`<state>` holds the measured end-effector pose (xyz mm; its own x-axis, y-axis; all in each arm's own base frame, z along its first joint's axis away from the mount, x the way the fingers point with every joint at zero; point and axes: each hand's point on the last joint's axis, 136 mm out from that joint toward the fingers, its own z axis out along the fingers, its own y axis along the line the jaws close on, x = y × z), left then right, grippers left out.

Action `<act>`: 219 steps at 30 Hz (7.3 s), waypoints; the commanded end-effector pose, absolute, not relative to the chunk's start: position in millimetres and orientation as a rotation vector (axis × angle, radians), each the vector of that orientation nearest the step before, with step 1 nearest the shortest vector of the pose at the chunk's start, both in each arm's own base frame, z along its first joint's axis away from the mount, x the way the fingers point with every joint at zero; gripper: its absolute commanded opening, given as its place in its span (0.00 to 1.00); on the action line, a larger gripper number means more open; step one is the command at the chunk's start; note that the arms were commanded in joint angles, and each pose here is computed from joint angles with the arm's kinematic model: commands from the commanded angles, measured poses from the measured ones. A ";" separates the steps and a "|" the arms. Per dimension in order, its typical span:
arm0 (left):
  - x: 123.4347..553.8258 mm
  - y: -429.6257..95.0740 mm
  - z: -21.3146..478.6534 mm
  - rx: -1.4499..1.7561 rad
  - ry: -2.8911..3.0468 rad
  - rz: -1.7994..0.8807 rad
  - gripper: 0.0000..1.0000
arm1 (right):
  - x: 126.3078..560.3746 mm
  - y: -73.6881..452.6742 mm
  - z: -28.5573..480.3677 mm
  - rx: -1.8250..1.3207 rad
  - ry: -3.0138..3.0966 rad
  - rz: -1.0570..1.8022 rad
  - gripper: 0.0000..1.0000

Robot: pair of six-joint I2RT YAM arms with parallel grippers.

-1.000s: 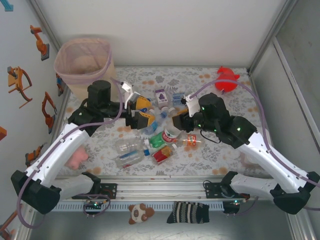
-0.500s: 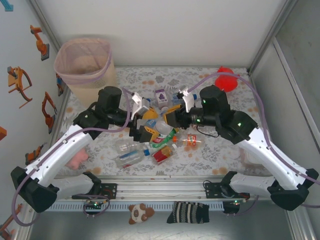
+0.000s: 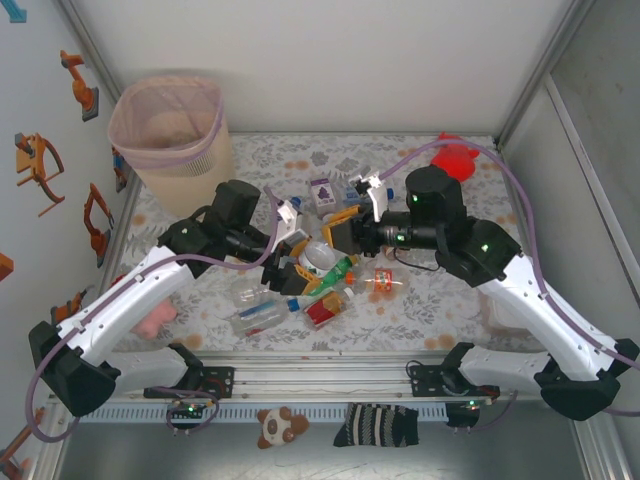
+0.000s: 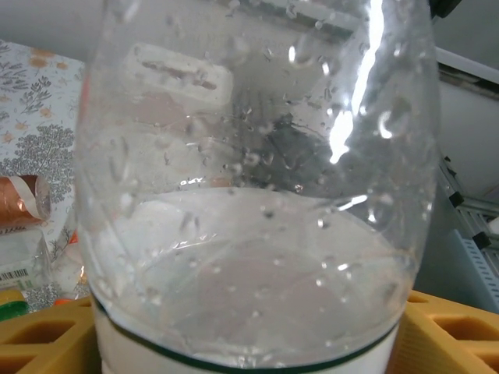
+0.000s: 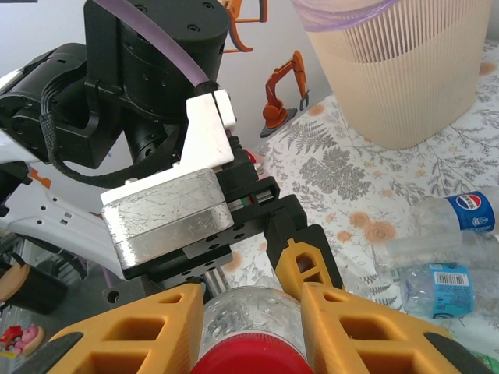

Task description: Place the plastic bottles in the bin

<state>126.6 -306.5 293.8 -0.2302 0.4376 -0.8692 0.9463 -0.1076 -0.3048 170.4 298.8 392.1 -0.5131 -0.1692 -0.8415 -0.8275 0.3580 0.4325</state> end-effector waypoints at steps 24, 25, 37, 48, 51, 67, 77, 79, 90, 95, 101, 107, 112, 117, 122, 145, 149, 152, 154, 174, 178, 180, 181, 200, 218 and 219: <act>134.1 -299.3 305.4 1.538 1.647 -1.152 0.61 | 183.9 274.1 407.4 -0.745 1.891 1.012 0.70; 138.2 -299.0 305.5 1.526 1.654 -1.129 0.61 | 185.8 270.3 407.5 -0.732 1.890 0.988 0.71; 246.2 -256.2 311.8 1.081 1.934 -0.688 0.59 | 204.7 230.1 396.1 -0.582 1.927 0.756 0.81; 343.9 -173.0 358.6 0.660 2.050 -0.352 0.59 | 210.1 228.2 381.2 -0.578 1.967 0.728 0.81; 368.6 -146.9 371.4 0.567 2.065 -0.288 0.60 | 209.3 227.3 379.8 -0.576 1.969 0.728 0.81; 486.7 -22.7 374.4 0.217 2.076 -0.020 0.59 | 207.8 219.9 375.3 -0.550 1.972 0.712 0.80; 520.8 45.7 311.7 0.111 2.231 0.172 0.58 | 210.2 219.6 373.0 -0.554 1.976 0.693 0.80; 523.5 55.0 296.7 0.104 2.275 0.189 0.58 | 211.0 221.4 372.0 -0.561 1.979 0.693 0.80; 536.7 70.1 233.4 0.106 2.464 0.169 0.58 | 216.3 231.5 364.6 -0.594 2.003 0.694 0.80; 535.7 69.7 207.3 0.108 2.557 0.154 0.58 | 216.6 231.6 361.5 -0.593 2.007 0.693 0.80; 527.7 67.9 195.0 0.114 2.625 0.181 0.64 | 217.2 232.1 359.3 -0.595 2.011 0.689 0.80; 526.3 66.0 214.3 0.106 2.586 0.196 0.76 | 218.2 235.0 361.6 -0.605 2.003 0.697 0.80; 525.9 61.5 241.1 0.096 2.530 0.177 0.79 | 218.6 233.3 365.5 -0.598 1.992 0.692 0.80; 521.6 51.6 272.5 0.091 2.460 0.112 0.79 | 221.9 230.5 370.0 -0.584 1.983 0.676 0.80; 513.4 30.5 311.1 0.111 2.368 -0.029 0.79 | 230.4 225.7 367.7 -0.553 2.003 0.642 0.80; 360.9 -129.6 346.9 0.656 2.246 -0.303 0.75 | 256.4 213.6 319.9 -0.524 2.150 0.561 0.78; 324.9 -141.7 319.3 0.791 2.267 -0.291 0.73 | 255.4 209.9 314.2 -0.525 2.161 0.564 0.78; 298.7 -148.6 290.8 0.900 2.297 -0.292 0.72 | 254.4 207.7 310.3 -0.525 2.168 0.565 0.78; 276.3 -154.7 267.1 1.008 2.316 -0.312 0.71 | 254.5 206.4 309.5 -0.523 2.168 0.564 0.78; 158.4 -164.4 160.5 1.369 2.414 -0.344 0.70 | 255.7 205.1 306.5 -0.521 2.173 0.581 0.78; 151.3 -167.7 149.7 1.441 2.347 -0.230 0.72 | 256.4 206.6 306.9 -0.527 2.173 0.584 0.77; 153.5 -164.9 141.6 1.442 2.366 -0.183 0.72 | 257.2 207.8 307.0 -0.528 2.174 0.587 0.77; 154.2 -163.6 137.2 1.451 2.379 -0.159 0.72 | 257.3 208.0 307.8 -0.529 2.172 0.588 0.77; 166.4 -186.6 111.9 1.131 2.731 0.149 0.69 | 258.6 208.4 303.7 -0.540 2.182 0.592 0.77; 138.2 -206.6 81.2 1.555 2.632 0.439 0.73 | 270.4 222.5 296.7 -0.578 2.213 0.631 0.77; 136.6 -207.8 78.4 1.588 2.625 0.429 0.73 | 270.3 222.5 296.8 -0.580 2.213 0.632 0.77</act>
